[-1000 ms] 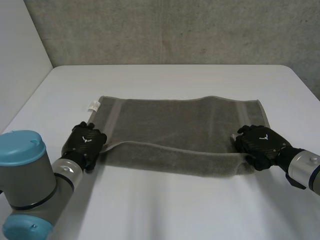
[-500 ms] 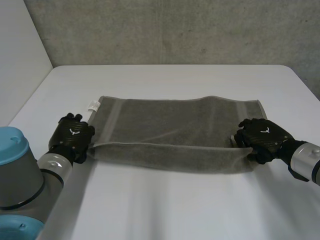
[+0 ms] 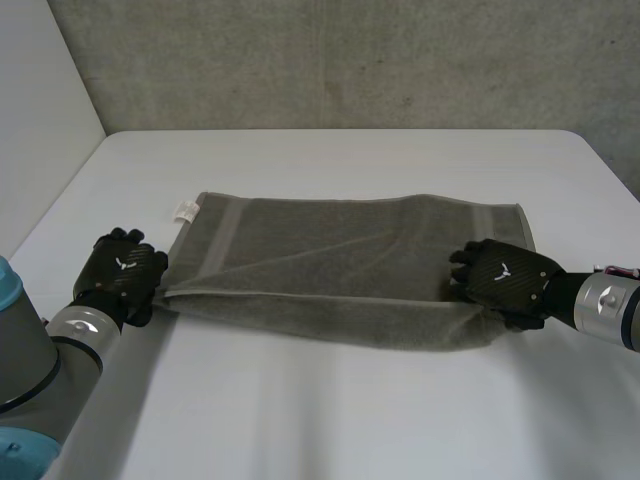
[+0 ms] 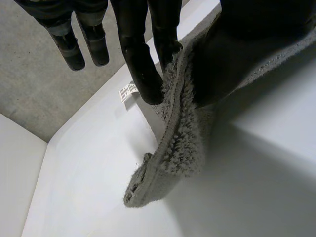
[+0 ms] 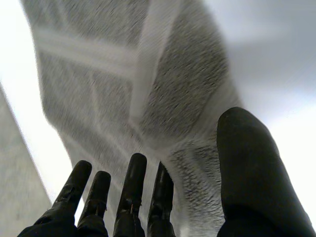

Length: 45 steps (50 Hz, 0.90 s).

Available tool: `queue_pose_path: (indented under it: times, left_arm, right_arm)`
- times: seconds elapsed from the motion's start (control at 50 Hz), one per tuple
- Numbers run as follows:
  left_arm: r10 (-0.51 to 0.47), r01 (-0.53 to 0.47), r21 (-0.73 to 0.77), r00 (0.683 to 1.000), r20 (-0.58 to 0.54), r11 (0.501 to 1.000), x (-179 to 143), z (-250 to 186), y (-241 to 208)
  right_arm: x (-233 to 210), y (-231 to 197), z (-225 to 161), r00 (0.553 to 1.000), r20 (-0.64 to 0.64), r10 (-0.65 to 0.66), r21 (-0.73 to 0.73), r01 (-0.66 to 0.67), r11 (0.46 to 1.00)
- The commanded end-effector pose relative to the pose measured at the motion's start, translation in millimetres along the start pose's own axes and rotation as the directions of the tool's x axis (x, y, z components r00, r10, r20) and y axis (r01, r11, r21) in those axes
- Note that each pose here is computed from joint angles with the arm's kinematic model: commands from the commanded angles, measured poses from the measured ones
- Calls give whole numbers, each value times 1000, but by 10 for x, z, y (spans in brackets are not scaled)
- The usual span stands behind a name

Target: Fold the towel.

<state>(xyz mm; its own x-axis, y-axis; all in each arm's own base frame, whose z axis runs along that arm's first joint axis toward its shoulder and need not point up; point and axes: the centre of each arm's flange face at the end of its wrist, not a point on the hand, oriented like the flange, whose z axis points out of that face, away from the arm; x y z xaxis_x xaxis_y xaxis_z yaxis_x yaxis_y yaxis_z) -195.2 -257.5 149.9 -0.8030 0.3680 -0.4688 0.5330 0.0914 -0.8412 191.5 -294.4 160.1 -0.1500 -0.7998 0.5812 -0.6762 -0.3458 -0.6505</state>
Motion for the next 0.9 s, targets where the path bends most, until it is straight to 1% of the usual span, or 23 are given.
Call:
queue_pose_path:
  times: [0.02, 0.14, 0.3, 0.52, 0.58, 0.62, 0.64, 0.68, 0.7, 0.72, 0.74, 0.78, 0.9]
  left_arm:
    - [0, 0, -2, 1000, 1, 1000, -2, 1, 4]
    - [0, 0, -4, 1000, 0, 1000, 3, -4, 12]
    - [-1, 1, -8, 1000, -3, 1000, 9, -1, 23]
    - [-8, 8, -17, 1000, 16, 1000, -55, 30, 43]
    - [-10, 10, -19, 1000, 23, 1000, -80, 34, 46]
    - [-11, 12, -25, 1000, 24, 1000, -81, 30, 60]
    - [-11, 12, -25, 1000, 24, 1000, -81, 30, 61]
    - [-11, 11, -24, 1000, 20, 1000, -73, 26, 62]
    - [-10, 11, -22, 1000, 16, 1000, -66, 20, 58]
    - [-11, 11, -14, 1000, 9, 1000, -56, 15, 43]
    - [-11, 11, -14, 1000, 9, 1000, -56, 15, 43]
    - [-12, 12, -5, 1000, -14, 1000, -27, 4, 34]
    - [-12, 12, 4, 1000, -20, 1000, -26, 4, 19]
  right_arm:
    - [-6, -79, 81, 997, 17, -78, 107, 75, 991]
    - [-31, -85, 170, 995, 33, -89, 112, 85, 990]
    - [-68, 53, 331, 992, 52, -113, 57, 110, 992]
    - [25, 76, 310, 992, 40, -123, 43, 121, 992]
    - [51, 20, 229, 994, 54, -96, 36, 94, 995]
    - [77, -80, 52, 995, 94, -21, 25, 19, 1000]
    - [77, -80, 51, 995, 94, -21, 25, 18, 1000]
    - [33, -145, -132, 982, 162, 97, -1, -98, 995]
    - [33, -145, -133, 982, 162, 98, -1, -99, 995]
    - [-31, -178, -201, 968, 199, 153, -12, -153, 988]
    - [-32, -179, -201, 968, 199, 153, -12, -154, 988]
    - [-156, -208, -285, 950, 231, 209, -24, -209, 978]
    - [-237, -110, -307, 952, 205, 225, -27, -225, 974]
